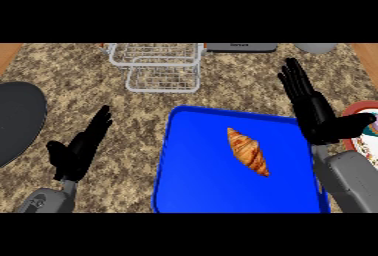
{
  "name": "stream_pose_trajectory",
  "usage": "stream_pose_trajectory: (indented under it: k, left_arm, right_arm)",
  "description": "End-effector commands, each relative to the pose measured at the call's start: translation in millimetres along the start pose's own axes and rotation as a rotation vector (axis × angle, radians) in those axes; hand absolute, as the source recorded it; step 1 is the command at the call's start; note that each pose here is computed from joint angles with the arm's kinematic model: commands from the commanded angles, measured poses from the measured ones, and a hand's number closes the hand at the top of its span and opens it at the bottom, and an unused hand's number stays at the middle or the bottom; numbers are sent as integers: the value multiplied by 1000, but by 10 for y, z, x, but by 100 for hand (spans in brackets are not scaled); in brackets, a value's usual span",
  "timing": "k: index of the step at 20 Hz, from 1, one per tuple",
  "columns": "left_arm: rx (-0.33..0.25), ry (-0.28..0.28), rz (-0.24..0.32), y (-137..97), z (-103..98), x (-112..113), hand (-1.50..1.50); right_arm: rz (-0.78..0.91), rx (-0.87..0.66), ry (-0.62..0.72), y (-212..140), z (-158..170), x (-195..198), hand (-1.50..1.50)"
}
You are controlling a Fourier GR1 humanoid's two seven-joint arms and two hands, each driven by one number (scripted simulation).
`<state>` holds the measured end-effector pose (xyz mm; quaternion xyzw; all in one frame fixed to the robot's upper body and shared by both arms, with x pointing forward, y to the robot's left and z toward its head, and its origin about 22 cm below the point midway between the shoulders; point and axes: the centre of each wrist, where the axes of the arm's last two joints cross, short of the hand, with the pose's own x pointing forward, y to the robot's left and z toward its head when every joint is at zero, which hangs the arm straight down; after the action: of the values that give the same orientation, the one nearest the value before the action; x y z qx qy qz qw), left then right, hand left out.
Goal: Pick the croissant from the tray and place it in the tiered basket
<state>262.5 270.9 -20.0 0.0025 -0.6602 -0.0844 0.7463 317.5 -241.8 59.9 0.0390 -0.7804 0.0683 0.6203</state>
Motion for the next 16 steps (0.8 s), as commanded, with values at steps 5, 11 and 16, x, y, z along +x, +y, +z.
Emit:
stream_pose_trajectory:
  k: [5,11,16]
  left_arm:
    - [-53,-108,-27,-167,-109,165,0]
    - [-81,-111,-8,-418,-69,14,0]
    - [-71,-99,-4,-231,4,25,0]
  right_arm:
    - [345,275,-9,1095,-7,-204,-150]
    - [407,305,-46,2018,199,-621,-150]
    - [609,365,-210,1941,330,-395,-150]
